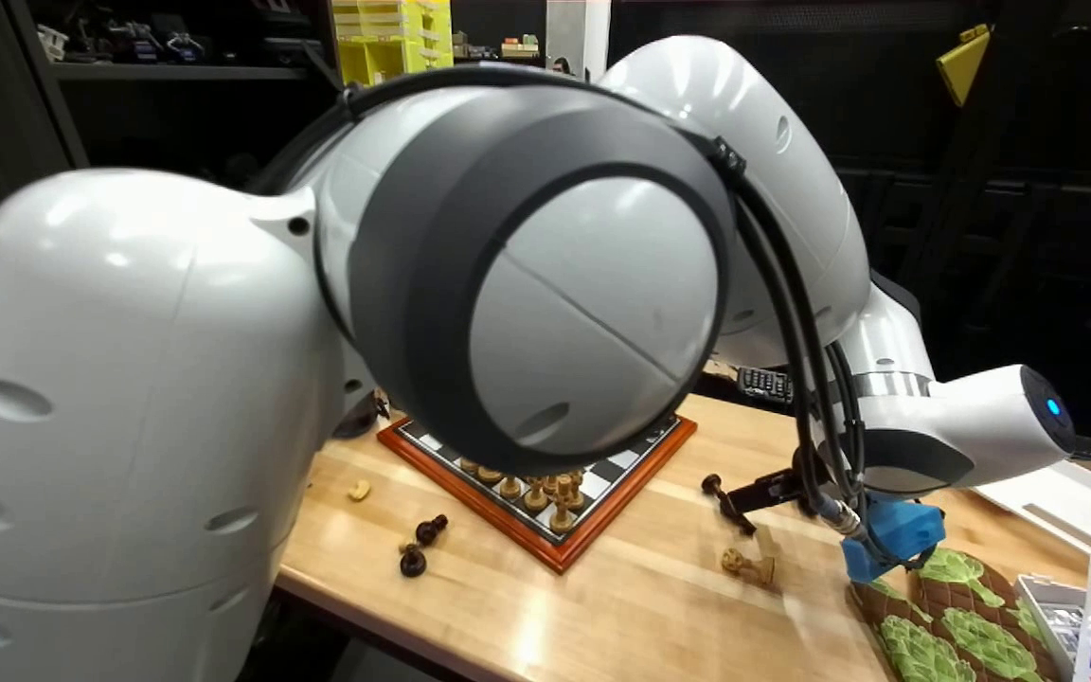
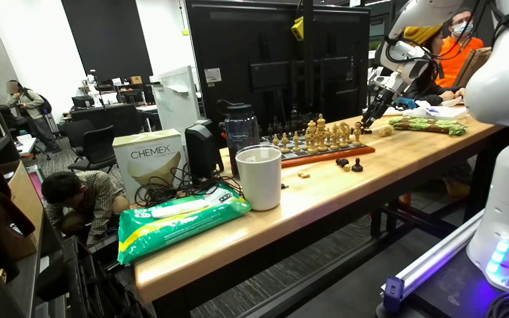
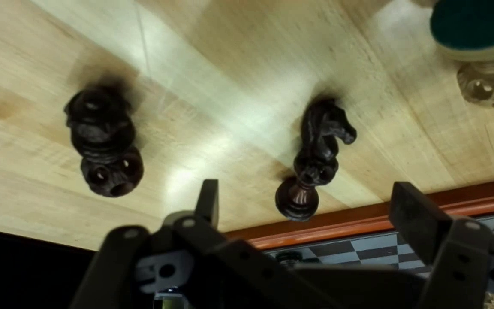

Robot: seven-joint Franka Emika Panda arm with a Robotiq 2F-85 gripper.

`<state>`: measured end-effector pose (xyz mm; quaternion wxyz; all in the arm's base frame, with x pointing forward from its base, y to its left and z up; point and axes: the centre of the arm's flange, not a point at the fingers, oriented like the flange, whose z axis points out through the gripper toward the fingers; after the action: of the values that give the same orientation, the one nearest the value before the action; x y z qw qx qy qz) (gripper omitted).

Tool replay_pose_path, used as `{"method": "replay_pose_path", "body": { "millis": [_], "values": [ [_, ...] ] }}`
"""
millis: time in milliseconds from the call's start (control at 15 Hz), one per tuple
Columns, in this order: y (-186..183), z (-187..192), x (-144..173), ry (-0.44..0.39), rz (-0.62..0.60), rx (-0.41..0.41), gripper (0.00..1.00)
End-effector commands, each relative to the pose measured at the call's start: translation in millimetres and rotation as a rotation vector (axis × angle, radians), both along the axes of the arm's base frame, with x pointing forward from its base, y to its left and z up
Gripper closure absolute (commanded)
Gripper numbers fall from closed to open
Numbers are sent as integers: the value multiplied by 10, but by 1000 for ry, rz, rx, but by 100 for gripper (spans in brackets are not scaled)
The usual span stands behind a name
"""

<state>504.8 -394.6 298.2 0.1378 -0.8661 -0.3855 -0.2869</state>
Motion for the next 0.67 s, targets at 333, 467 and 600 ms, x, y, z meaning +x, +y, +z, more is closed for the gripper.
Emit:
{"method": "replay_pose_path", "body": {
  "millis": [333,467,600],
  "values": [
    [-59,-245,-75,-21,-1,10,0],
    [-58,-292,-74,-13,0,13,0],
    [-58,-325,-71,-6,0,12,25]
  ]
}}
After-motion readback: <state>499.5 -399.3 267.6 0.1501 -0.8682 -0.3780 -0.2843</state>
